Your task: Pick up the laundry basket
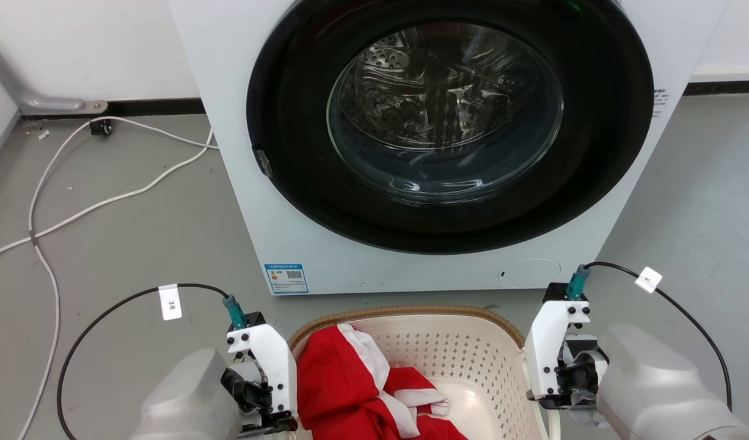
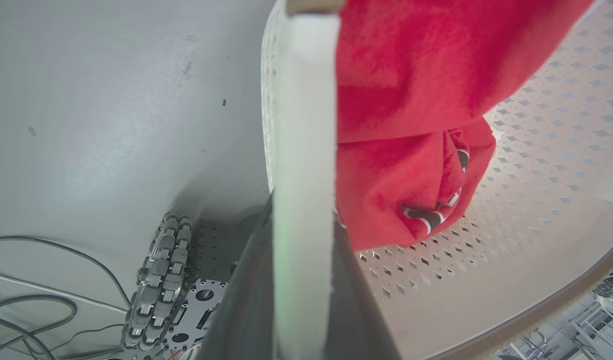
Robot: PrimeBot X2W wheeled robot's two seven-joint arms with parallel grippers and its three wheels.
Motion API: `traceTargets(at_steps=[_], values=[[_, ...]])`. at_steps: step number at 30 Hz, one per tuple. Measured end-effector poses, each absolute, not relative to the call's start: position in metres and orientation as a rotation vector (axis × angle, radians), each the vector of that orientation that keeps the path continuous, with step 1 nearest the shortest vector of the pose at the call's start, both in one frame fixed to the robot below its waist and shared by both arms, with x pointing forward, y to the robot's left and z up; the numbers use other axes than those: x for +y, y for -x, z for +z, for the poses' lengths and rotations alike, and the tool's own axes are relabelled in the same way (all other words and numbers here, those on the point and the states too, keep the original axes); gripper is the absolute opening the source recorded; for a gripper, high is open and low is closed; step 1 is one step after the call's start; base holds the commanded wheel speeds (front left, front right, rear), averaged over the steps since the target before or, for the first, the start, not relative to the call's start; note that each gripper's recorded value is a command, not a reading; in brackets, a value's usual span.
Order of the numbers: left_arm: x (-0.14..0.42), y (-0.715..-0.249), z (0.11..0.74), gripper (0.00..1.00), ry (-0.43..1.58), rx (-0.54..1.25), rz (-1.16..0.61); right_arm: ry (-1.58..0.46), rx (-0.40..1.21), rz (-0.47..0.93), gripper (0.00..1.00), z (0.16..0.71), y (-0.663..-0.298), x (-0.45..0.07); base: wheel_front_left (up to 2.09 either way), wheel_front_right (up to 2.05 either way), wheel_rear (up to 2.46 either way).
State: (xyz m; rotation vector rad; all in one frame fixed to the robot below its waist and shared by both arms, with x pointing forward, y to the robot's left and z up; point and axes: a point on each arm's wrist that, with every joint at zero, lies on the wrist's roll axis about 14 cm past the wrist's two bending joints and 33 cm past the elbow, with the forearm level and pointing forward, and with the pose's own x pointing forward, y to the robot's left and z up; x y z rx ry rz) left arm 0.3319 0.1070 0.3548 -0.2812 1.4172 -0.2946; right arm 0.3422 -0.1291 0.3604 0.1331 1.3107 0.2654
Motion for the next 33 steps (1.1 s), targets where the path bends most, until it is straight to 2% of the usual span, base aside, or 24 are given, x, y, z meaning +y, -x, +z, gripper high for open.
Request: traceTargets(at_steps=[33], values=[[0.1077, -0.3321, 0.3535, 0.00, 0.288, 1.408, -0.291, -0.144, 1.313, 0.264, 0.00, 0.3593, -0.3424, -0.1286, 0.00, 0.00, 0.00]])
